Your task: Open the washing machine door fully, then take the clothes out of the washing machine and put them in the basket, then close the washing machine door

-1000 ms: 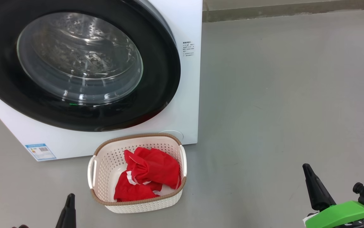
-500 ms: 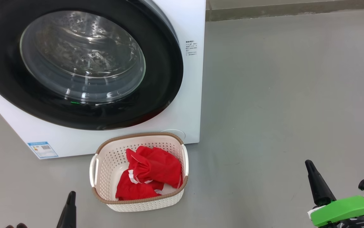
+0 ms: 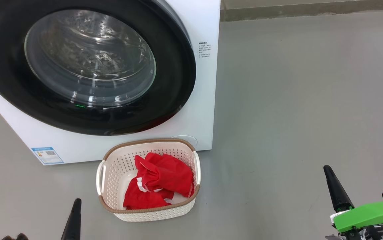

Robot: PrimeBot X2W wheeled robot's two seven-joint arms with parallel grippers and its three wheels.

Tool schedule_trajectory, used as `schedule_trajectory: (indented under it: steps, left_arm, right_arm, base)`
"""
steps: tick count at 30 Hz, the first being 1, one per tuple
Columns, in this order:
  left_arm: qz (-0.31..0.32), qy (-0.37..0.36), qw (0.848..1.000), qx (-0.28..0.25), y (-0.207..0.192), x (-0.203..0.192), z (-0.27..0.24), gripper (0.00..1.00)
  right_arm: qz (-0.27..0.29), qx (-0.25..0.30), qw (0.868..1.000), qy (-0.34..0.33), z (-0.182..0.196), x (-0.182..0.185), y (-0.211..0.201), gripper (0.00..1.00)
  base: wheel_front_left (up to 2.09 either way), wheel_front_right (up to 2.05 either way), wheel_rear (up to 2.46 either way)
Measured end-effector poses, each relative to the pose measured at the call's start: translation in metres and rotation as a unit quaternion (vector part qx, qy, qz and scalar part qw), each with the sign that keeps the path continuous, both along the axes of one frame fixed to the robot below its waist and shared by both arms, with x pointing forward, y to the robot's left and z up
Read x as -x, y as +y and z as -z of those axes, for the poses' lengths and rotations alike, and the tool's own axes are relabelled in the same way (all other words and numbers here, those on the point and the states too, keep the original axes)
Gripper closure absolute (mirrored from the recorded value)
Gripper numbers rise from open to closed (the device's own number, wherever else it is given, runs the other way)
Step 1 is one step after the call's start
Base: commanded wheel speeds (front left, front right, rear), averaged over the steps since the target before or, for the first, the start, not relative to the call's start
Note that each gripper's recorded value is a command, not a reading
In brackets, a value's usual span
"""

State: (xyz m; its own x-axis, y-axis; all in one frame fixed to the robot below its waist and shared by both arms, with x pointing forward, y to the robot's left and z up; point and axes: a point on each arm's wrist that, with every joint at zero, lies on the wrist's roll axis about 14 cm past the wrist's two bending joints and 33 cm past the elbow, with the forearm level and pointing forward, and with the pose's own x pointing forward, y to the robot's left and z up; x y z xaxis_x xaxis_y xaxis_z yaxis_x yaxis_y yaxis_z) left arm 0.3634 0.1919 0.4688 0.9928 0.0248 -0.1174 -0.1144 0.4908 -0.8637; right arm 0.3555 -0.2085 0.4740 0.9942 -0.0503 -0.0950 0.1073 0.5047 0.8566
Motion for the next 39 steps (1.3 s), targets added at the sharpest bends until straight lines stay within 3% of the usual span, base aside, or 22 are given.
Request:
schedule_trajectory:
  steps: [21,39]
  left_arm:
    - [-0.005,-0.007,0.993,0.115,-0.001,-0.007,-0.006,1.00]
    - [-0.005,-0.013,0.977,0.215,-0.002,-0.011,-0.009,1.00]
  right_arm:
    - [0.006,-0.117,0.993,-0.004,-0.002,-0.009,0.001,1.00]
    - [0.009,-0.220,0.975,-0.011,-0.004,-0.015,0.003,1.00]
  base:
    - [0.00,0.00,0.00]
    - [0.00,0.00,0.00]
